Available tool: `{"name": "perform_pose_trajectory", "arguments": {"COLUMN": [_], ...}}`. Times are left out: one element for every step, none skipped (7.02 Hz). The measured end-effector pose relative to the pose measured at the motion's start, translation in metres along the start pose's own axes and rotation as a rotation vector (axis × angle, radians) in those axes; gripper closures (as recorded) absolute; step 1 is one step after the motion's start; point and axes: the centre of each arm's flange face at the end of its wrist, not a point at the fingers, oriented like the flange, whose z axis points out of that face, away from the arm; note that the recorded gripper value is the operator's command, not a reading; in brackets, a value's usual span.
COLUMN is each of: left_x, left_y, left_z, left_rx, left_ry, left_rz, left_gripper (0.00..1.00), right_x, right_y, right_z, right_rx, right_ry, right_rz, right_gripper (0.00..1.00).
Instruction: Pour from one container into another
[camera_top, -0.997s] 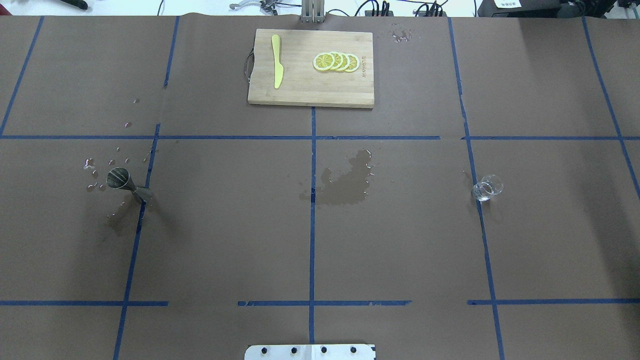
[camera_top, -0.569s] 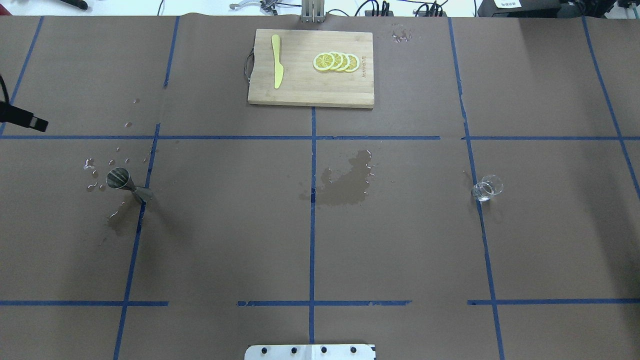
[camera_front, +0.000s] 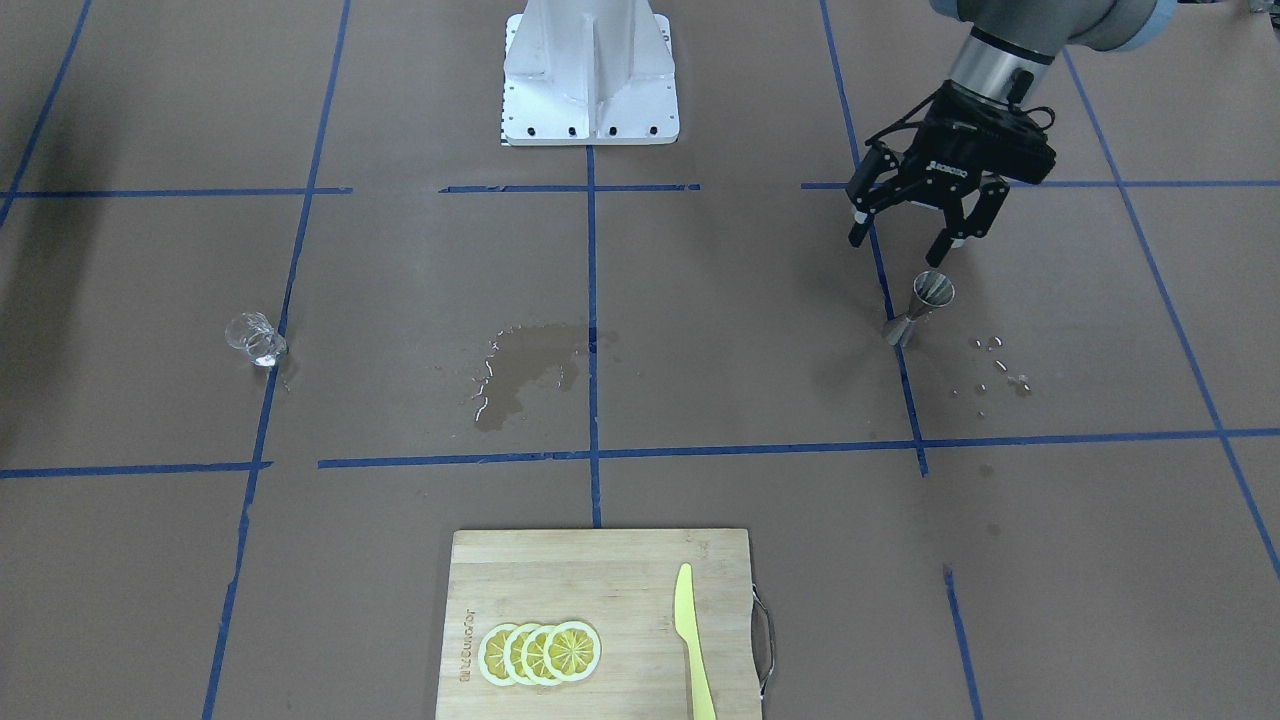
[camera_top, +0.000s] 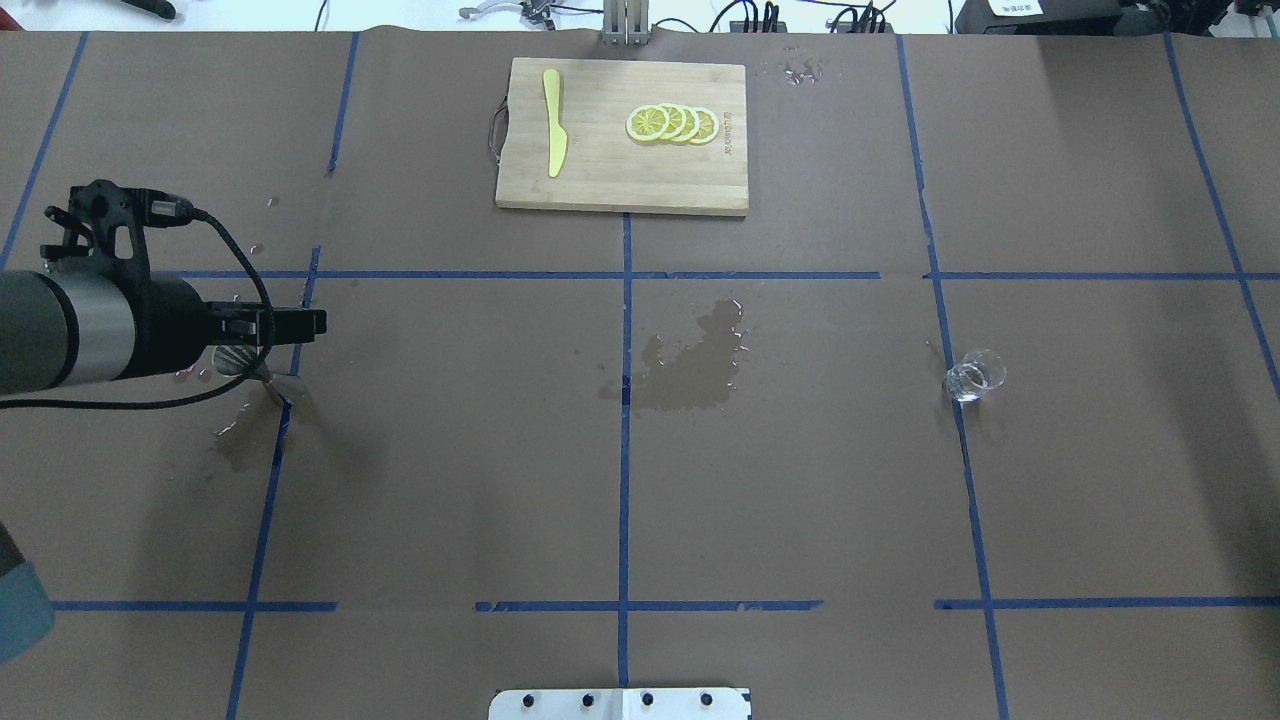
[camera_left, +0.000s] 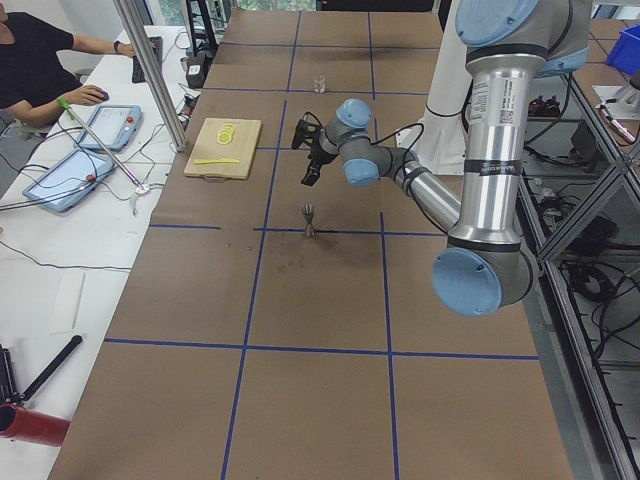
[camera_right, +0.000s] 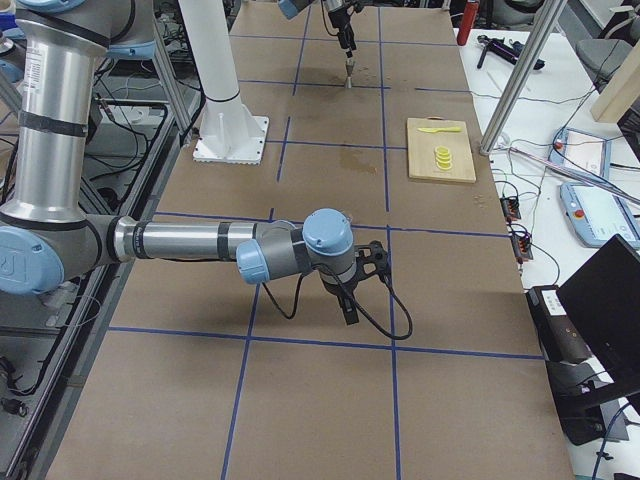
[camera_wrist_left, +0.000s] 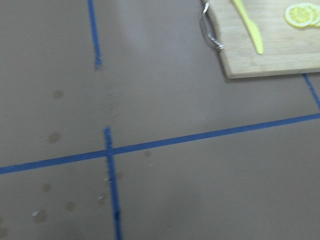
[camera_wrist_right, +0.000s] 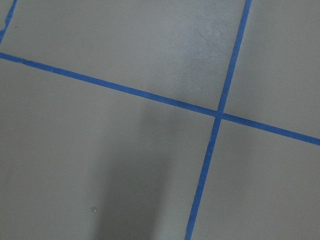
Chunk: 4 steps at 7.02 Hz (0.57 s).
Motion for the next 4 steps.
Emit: {"name": "perform_pose_trajectory", "arguments": {"left_x": [0.008,0.006,0.006,0.007], "left_y": [0.031,0.073,0.108,0.132], "left_z": [0.002,0.008,0.009,0.008], "left_rx": [0.051,0.154,0.277,0.376], "left_ry": [-0.034,-0.11,-0.153,-0.17], "left_rz": [-0.026,-0.042,-0.064,-0.062], "left_gripper": [0.0,0.0,0.01,0.01], "right_x": [0.0,-0.001,-0.002,-0.002], "right_y": [-0.002,-0.004,-0.006,-0.007], "right_z": [0.0,0.0,-0.001,-0.001], "right_rx": [0.001,0.003,0.005,0.006], "right_ry": [-0.002,-0.004,-0.005,-0.006], "right_rz": [0.001,0.003,0.008,0.01], "right_gripper": [0.0,0.0,0.0,0.0]}}
